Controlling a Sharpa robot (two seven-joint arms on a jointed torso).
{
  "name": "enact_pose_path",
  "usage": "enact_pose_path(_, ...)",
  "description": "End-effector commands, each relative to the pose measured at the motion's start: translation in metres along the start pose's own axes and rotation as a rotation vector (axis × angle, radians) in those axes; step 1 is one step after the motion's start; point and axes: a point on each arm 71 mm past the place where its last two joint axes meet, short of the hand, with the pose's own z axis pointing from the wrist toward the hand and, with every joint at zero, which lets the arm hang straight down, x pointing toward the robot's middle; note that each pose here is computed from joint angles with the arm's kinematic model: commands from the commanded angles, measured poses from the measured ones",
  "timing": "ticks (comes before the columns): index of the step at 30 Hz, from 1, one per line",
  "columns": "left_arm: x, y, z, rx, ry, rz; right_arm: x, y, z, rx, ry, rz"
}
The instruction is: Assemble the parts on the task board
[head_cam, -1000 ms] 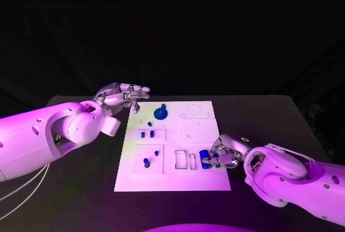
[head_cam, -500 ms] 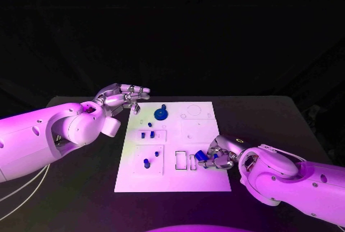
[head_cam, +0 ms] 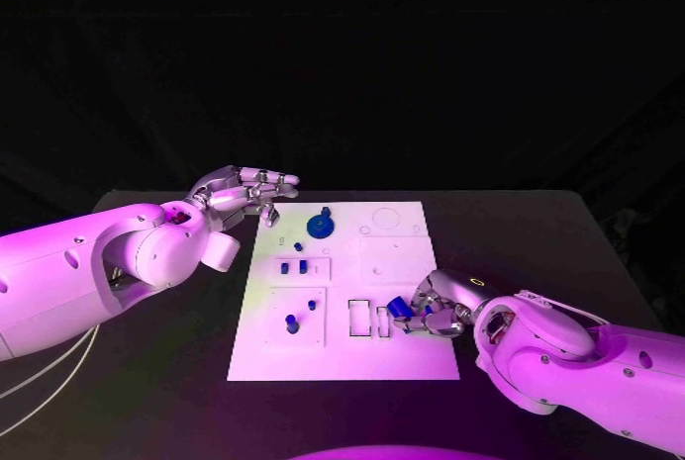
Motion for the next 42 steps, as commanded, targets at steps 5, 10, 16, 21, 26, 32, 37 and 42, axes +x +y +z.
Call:
enact_pose_path(5,0.0024,-0.0005,-0.0001,0.004,0.024,-0.002,-0.01,0.011,-0.011,-0.016,-0.085,0.143)
enact_pose_path(10,0.0028,-0.0004,0.0002,0.004,0.026,-0.002,-0.012,0.022,-0.011,-0.038,-0.076,0.17)
enact_pose_path(16,0.0028,0.0,0.0004,0.003,0.026,-0.003,-0.006,0.032,-0.005,-0.051,-0.009,0.163)
enact_pose_path(21,0.0037,0.0003,0.0012,0.003,0.029,-0.003,0.005,0.044,0.001,-0.067,0.076,0.143)
enact_pose_path(26,0.0054,0.0007,0.0023,0.001,0.035,-0.005,0.011,0.052,0.007,-0.073,0.112,0.138)
enact_pose_path(32,0.0061,0.0008,0.0026,0.001,0.037,-0.005,0.013,0.052,0.013,-0.061,0.112,0.131)
enact_pose_path(37,0.0064,0.0008,0.0026,0.001,0.039,-0.006,0.014,0.052,0.016,-0.056,0.105,0.117)
enact_pose_path(42,0.0062,0.0009,0.0026,0.0,0.039,-0.006,0.012,0.051,0.019,-0.054,0.084,0.099)
